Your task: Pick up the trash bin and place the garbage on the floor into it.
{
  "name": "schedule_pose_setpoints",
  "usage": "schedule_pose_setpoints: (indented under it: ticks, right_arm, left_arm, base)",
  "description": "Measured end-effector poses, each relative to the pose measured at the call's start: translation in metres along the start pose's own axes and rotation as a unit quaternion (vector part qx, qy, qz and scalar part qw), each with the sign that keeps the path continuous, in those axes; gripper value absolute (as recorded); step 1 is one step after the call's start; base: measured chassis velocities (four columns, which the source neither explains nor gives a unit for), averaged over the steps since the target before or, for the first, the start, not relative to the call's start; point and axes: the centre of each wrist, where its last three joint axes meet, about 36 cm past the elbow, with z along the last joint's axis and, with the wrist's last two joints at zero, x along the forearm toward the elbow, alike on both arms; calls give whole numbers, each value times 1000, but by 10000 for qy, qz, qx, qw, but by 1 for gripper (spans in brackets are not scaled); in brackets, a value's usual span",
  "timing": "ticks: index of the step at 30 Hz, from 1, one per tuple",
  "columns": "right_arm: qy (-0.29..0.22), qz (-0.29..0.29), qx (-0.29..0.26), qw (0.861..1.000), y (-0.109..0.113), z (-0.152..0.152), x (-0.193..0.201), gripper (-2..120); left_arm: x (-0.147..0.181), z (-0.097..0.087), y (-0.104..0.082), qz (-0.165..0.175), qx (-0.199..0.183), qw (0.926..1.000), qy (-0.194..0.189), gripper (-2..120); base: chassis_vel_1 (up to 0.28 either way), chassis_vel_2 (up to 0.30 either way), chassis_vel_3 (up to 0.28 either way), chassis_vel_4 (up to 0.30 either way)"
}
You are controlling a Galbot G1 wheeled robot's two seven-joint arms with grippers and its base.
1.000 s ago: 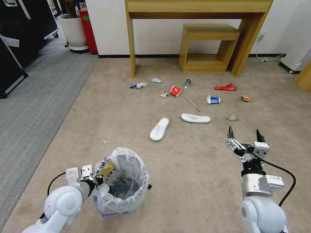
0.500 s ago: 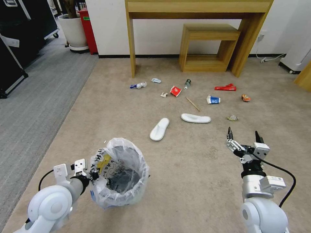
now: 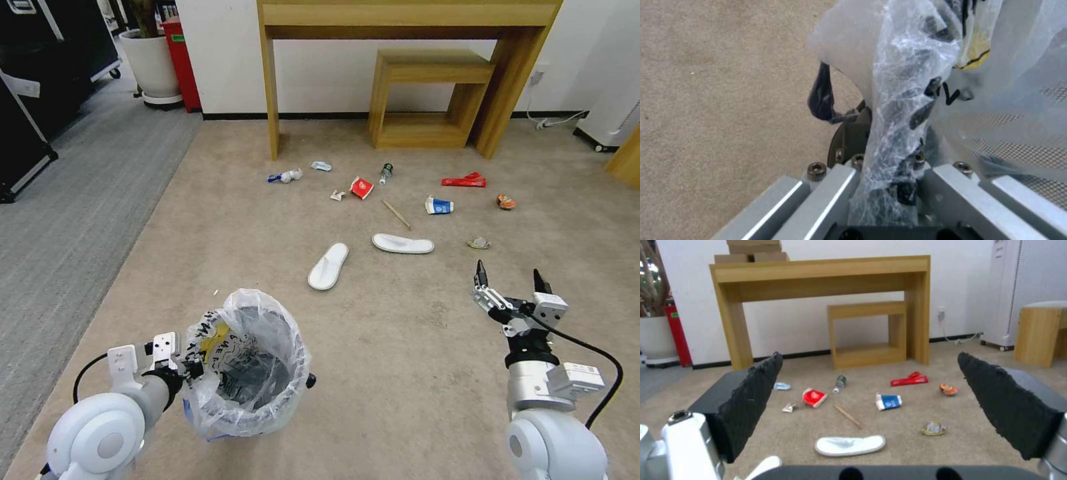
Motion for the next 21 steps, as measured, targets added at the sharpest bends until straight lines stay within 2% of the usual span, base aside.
schedule_pose_setpoints:
  ticks: [7, 21]
  right_arm:
    - [-24, -1, 43, 10000, 1, 1, 0, 100]
    - [-31, -22, 37, 10000, 0, 1, 2, 100]
  left_arm:
    - [-11, -3, 6, -44, -24, 10000, 21, 0]
    - [-14, -1, 5, -35, -34, 10000, 0, 0]
  base:
    - [0, 0, 0, 0]
    - [0, 0, 0, 0]
